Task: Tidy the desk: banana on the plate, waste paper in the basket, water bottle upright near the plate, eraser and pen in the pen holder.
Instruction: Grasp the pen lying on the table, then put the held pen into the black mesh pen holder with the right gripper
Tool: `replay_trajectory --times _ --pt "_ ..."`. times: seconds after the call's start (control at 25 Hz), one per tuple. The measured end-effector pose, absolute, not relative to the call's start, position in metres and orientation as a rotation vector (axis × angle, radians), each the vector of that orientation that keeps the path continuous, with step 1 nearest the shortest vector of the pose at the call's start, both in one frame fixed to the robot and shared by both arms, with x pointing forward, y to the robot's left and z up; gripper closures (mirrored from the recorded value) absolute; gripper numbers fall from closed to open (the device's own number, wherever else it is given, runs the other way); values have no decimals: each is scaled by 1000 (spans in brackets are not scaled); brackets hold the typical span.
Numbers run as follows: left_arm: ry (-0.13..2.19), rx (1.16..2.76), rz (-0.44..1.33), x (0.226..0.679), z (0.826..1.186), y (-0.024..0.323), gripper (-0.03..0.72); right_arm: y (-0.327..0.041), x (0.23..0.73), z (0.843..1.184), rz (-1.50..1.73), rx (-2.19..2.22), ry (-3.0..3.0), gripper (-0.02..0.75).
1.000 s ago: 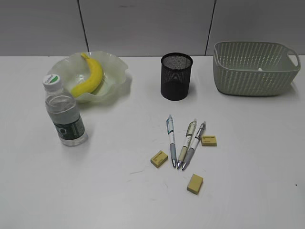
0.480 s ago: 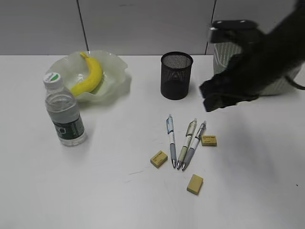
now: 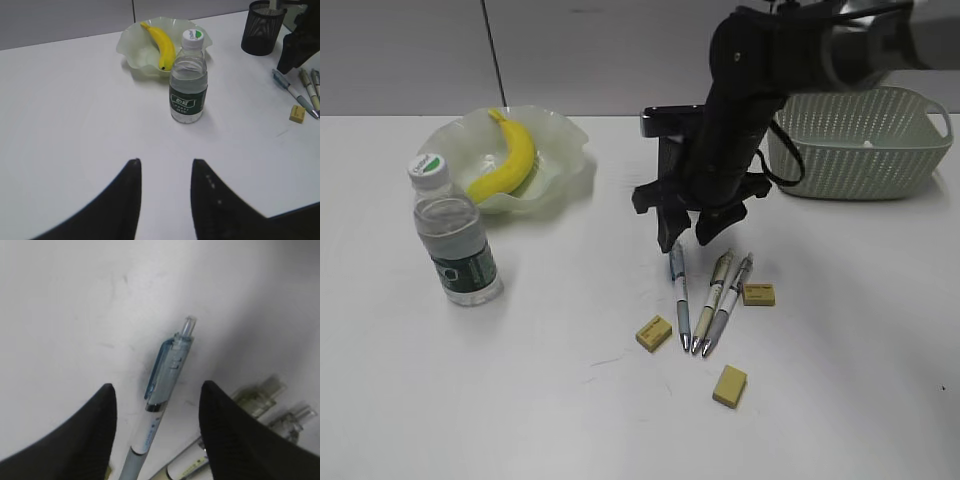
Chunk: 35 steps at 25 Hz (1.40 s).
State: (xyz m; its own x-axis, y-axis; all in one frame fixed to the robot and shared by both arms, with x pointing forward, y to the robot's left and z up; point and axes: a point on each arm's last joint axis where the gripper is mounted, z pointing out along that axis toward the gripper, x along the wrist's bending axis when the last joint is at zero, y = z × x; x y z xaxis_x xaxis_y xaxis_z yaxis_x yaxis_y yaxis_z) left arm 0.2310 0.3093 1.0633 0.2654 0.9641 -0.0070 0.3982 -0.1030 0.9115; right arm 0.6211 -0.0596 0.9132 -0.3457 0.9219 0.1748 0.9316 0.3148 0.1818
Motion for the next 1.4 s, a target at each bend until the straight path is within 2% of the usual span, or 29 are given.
replay_trajectory --times 0.2,0.36,0.48,0.6,0.68,0.8,0.92,1.04,1.16,1.24,1.32,1.4 --pt "1273 1661 814 231 1063 309 441 -56 623 890 -323 -1797 -2488 325" --pt "1293 1650 827 231 1063 309 441 -56 623 877 -284 -1827 -2459 368" --pt "1356 1613 868 230 1063 309 441 -55 625 876 -297 -1841 -2450 451" --pt "1422 1572 911 230 1063 308 441 -53 625 876 -318 -1854 -2429 614" --pt "1431 1566 917 230 1063 308 441 -52 626 878 -338 -1860 -2415 643" --pt "1432 1566 917 230 1063 308 441 -51 626 885 -384 -1853 -2430 642" --pt "1432 1566 917 230 1063 308 441 -50 628 922 -549 -1829 -2471 642" --pt "1432 1566 917 230 1063 308 441 -51 629 987 -887 -1785 -2548 642" --pt "1432 1566 917 230 1063 308 441 -58 630 1060 -1388 -1735 -2656 642" --pt "1432 1566 917 230 1063 308 441 -63 632 1093 -1766 -1640 -2741 642" --pt "1432 1566 917 230 1063 308 441 -66 635 1109 -2067 -1526 -2770 642" --pt "1432 1566 917 230 1063 308 441 -66 639 1105 -2262 -1435 -2757 642"
